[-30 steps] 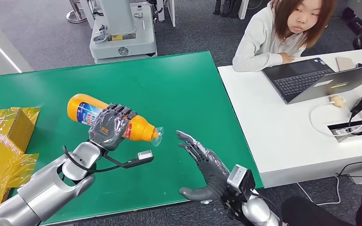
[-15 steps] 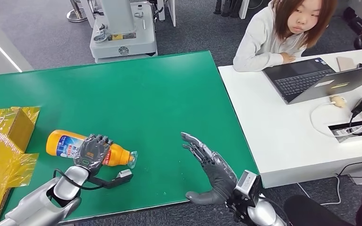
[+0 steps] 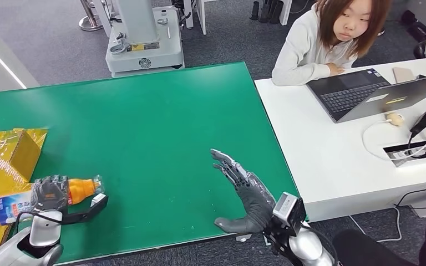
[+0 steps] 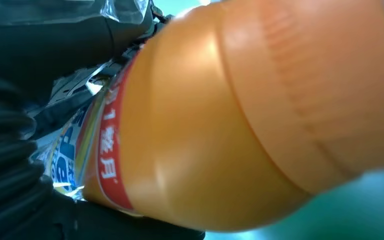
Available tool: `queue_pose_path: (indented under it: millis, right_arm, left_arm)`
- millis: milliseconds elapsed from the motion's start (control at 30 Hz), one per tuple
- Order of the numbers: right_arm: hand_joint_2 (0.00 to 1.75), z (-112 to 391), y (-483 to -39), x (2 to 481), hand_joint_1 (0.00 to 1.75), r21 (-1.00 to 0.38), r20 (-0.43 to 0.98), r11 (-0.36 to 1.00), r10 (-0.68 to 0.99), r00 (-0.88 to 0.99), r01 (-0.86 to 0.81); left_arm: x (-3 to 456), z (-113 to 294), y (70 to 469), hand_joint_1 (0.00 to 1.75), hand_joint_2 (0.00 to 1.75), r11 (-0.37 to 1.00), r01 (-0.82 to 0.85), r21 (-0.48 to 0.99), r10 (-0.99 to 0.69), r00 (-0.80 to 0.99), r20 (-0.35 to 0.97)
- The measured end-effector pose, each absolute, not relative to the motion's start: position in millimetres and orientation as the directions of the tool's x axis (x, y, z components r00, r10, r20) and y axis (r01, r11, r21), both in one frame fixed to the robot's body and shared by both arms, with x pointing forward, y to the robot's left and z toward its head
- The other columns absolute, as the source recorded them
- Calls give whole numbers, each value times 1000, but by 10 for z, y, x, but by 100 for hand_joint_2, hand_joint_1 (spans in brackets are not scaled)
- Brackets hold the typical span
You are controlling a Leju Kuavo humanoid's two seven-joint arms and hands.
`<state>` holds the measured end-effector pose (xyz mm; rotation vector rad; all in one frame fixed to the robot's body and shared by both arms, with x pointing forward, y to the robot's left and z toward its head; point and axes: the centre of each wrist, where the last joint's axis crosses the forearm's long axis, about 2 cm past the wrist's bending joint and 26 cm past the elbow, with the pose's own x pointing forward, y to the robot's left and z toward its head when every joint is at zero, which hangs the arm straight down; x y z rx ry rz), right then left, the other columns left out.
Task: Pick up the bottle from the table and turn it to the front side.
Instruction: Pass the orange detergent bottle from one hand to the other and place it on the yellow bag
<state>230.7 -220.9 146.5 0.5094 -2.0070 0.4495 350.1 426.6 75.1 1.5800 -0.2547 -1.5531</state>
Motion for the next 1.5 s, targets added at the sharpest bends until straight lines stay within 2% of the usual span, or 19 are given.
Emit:
queue_pose_path:
  millis: [167,367,500,900,1100,1200,1333,1433,1500]
  right_arm:
    - [175,1513,-2183,2395,0,-111,881,842,-164,-445,-529]
    - [175,1523,-2127,2425,0,-94,884,838,-179,-432,-538]
    - [175,1539,-2079,2426,0,-89,885,838,-182,-429,-539]
    - [175,1459,-2069,2332,0,-84,883,848,-179,-433,-523]
    - [175,1432,-2061,2293,0,-78,889,847,-180,-421,-527]
    - [175,1410,-2059,2248,0,-71,895,846,-180,-408,-528]
    - [175,1363,-2057,2167,0,-59,905,845,-179,-385,-531]
    - [175,1335,-2057,2125,0,-49,913,845,-178,-367,-532]
    - [175,1323,-2057,2113,0,-38,917,848,-181,-356,-529]
  left_arm:
    - [3248,668,4475,175,175,-544,475,691,-676,241,-697]
    - [3182,661,4597,173,175,-533,479,697,-670,264,-694]
    - [3171,633,4661,0,175,-536,469,702,-671,268,-691]
    - [3218,514,4420,0,175,-670,150,727,-718,117,-686]
    - [3189,465,4309,0,175,-638,47,769,-769,28,-639]
    - [3124,399,4152,0,175,-511,-2,860,-858,-65,-510]
    - [2961,294,3874,0,175,-218,-44,975,-966,-137,-222]
    - [2817,258,3624,0,175,116,-93,989,-981,-169,99]
    - [2758,299,3425,0,175,391,-185,902,-911,-214,352]
